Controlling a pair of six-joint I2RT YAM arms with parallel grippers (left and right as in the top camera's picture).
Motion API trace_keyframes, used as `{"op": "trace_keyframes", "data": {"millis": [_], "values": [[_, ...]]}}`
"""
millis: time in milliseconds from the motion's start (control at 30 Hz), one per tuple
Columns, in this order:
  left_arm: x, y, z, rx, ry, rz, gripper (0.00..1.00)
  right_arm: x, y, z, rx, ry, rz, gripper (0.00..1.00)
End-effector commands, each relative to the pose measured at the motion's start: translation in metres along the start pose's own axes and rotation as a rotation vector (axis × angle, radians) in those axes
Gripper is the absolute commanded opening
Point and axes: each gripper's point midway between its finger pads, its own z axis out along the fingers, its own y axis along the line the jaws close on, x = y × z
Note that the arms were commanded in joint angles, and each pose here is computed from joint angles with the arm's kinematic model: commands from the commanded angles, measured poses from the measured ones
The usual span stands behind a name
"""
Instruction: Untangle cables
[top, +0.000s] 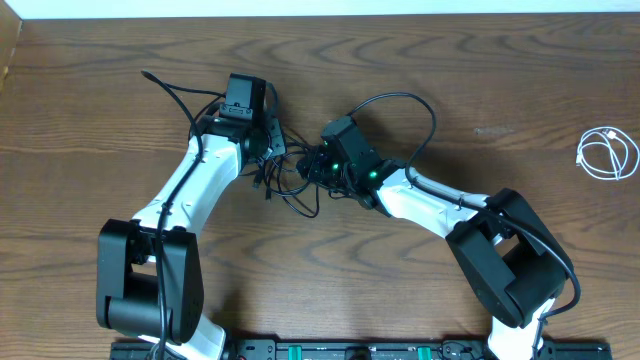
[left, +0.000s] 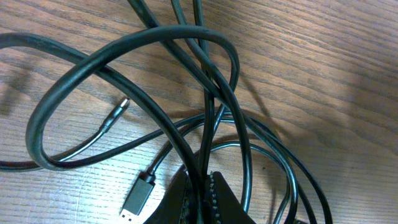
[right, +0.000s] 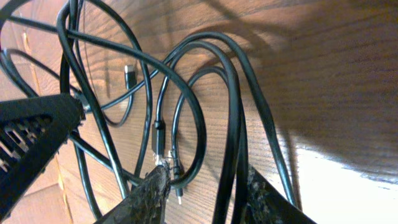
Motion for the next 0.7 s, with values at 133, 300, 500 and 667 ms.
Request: {"op": "trace_keyframes", "data": {"millis": [133, 300, 500, 667], "values": [[-0.009, -0.001, -0.005, -0.001, -0.024, 0.008, 0.07, -0.002, 0.004, -0.003, -0.001, -0.015, -0.069, 0.04], [-0.009, -0.001, -0.005, -0.001, -0.024, 0.008, 0.07, -0.011, -0.001, -0.004, 0.034, -0.070, -0.183, 0.01], [-0.009, -0.001, -0.005, -0.001, -0.024, 0.008, 0.07, -0.014, -0.001, -0.005, 0.037, -0.076, -0.263, 0.01], [-0.009, -0.001, -0.005, -0.002, -0.024, 0.008, 0.07, -0.022, 0.010, -0.015, 0.021, -0.107, -0.344, 0.01]]}}
